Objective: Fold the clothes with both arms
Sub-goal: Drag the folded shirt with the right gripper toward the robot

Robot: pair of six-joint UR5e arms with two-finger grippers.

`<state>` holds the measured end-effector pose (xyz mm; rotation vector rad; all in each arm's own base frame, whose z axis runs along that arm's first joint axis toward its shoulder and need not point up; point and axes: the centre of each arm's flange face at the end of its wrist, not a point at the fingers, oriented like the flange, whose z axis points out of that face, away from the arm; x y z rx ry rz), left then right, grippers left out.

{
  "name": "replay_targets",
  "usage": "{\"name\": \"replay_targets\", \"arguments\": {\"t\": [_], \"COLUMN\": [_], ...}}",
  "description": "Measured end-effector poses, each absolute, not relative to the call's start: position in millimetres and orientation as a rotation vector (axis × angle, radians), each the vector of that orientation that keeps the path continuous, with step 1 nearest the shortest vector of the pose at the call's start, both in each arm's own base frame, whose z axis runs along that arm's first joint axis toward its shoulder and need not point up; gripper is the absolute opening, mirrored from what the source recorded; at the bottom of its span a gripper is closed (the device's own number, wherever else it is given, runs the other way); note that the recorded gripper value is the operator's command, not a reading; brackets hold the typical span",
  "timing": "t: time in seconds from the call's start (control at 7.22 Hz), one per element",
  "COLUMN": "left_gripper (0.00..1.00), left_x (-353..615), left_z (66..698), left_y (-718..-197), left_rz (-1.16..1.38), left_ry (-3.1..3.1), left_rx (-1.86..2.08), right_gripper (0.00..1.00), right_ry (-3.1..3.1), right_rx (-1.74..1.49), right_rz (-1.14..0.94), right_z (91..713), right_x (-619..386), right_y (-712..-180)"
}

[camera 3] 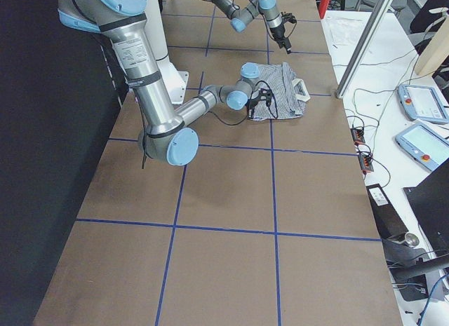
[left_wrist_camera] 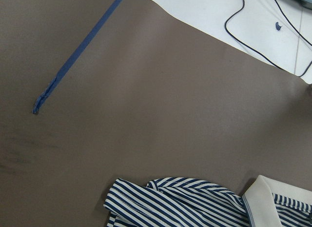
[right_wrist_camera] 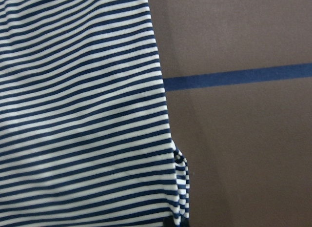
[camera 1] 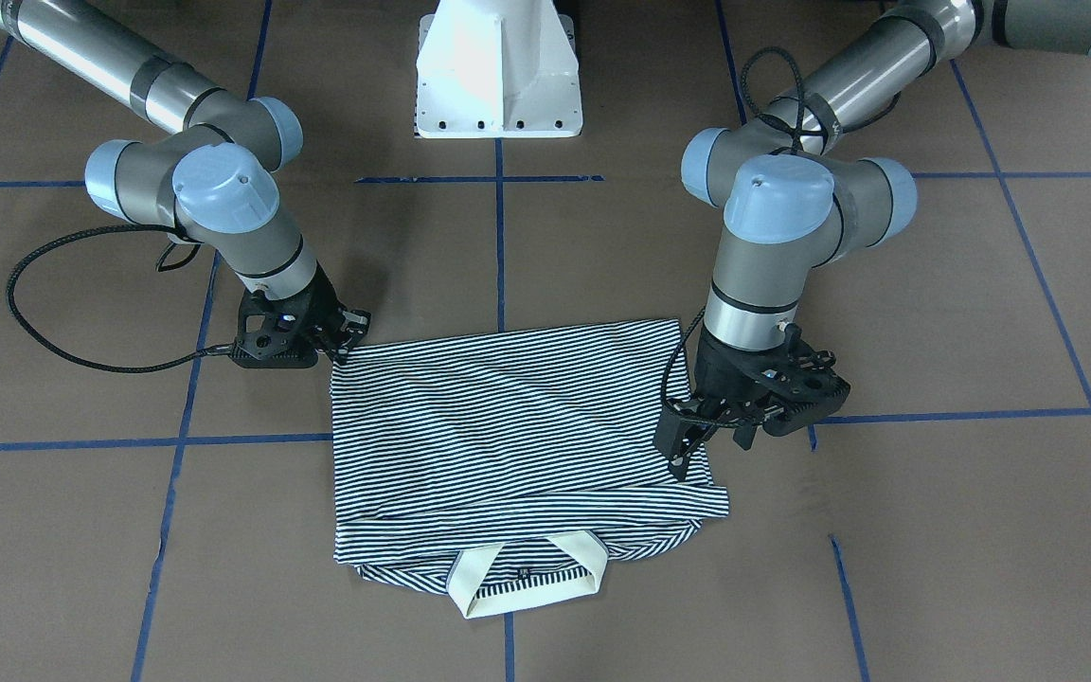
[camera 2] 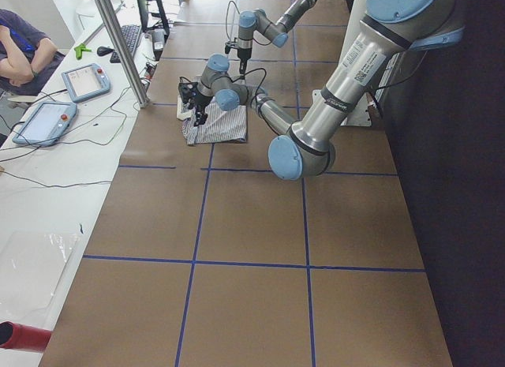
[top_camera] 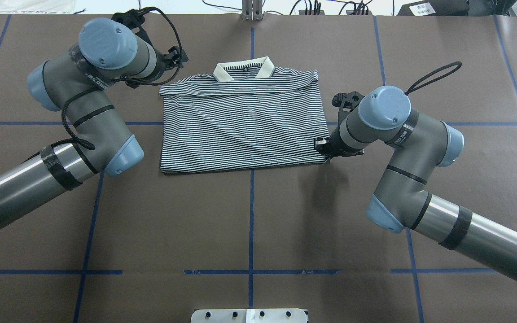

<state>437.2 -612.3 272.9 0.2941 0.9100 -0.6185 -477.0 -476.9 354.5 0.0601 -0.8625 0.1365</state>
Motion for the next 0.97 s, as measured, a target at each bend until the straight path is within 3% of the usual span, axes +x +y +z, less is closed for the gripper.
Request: {"name": "replay_targets", "arguments": {"t": [0.42,0.97], "left_gripper": [1.00,1.00], "left_x": [435,428], "left_z": [267,264], "left_y": [-610,-585], "left_rz": [-0.617,-0.600], "left_ry": [0.914,0.941], "left_rx": [0.296,0.299], "right_gripper": [0.00,0.00], "right_ry": [-0.779,-0.641], "right_rx": [-0.044,-0.222], "right_rz": [0.086,-0.012], "right_z": [331,388], "right_x": [-442,-434], "right_y": [-373,-218]}}
